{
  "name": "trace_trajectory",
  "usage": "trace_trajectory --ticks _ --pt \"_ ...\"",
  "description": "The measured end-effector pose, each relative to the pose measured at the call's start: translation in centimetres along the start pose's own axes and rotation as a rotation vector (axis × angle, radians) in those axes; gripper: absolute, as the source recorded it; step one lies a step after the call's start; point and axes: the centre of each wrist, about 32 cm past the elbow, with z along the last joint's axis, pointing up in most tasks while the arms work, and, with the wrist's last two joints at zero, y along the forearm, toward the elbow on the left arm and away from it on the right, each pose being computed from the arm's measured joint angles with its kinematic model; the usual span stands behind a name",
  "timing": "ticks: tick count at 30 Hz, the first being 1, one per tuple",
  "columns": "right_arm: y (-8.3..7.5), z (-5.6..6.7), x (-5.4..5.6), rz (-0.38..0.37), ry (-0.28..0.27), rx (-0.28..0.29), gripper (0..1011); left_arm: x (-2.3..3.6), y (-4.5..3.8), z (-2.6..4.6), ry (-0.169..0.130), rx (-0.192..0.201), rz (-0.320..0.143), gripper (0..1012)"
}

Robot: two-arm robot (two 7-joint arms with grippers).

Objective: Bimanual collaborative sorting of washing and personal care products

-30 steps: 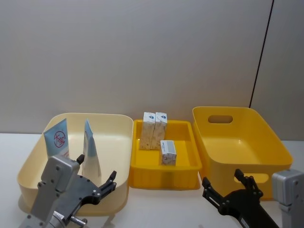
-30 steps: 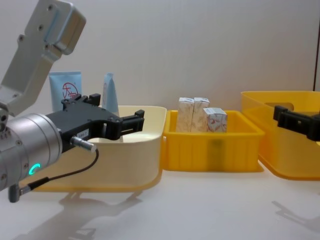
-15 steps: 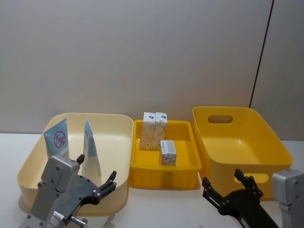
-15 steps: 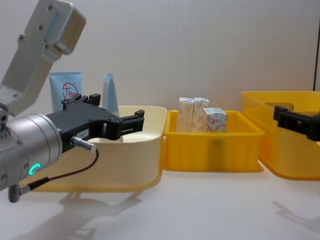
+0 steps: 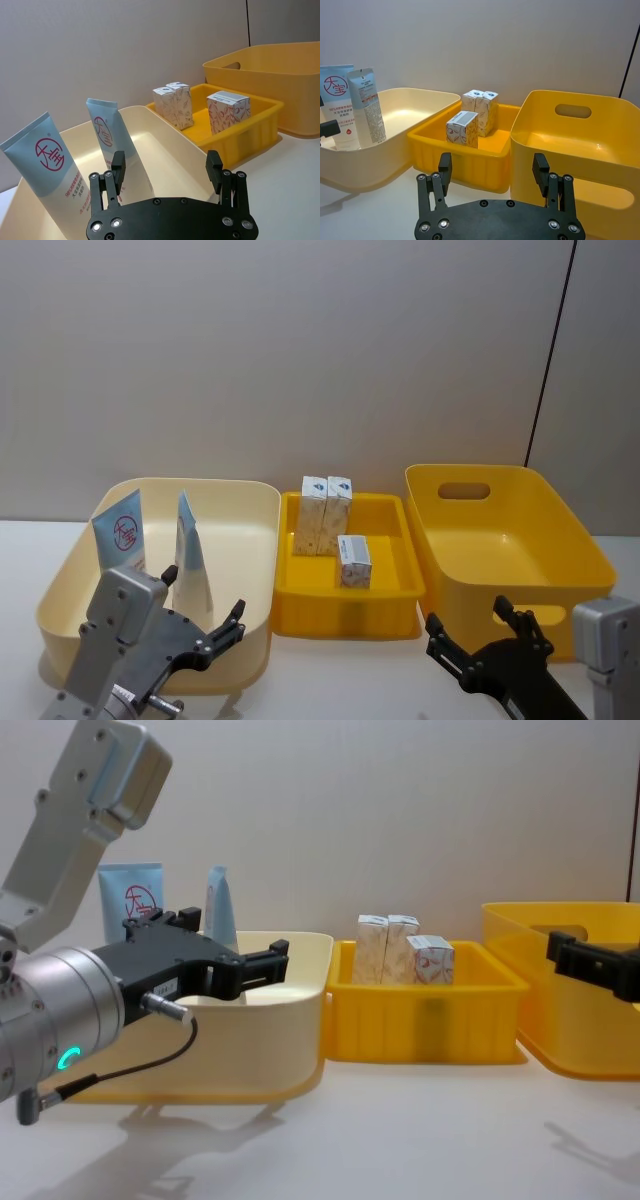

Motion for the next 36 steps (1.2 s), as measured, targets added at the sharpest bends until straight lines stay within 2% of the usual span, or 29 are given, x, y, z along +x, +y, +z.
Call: trace_trajectory --ticks 18,24,36 --pt "0.2 0.2 0.0 0.001 0.002 -0.003 1001 0.0 0.0 0.0 0.0 0.0 0.0 1003" --pt "1.2 1.3 0.0 0.031 0.011 -0.014 1001 0.0 0.0 0.0 0.0 0.0 0.0 1003" --pt "4.7 4.2 0.3 0.146 0.014 -0.032 1001 0.0 0.0 0.0 0.0 0.0 0.0 1003"
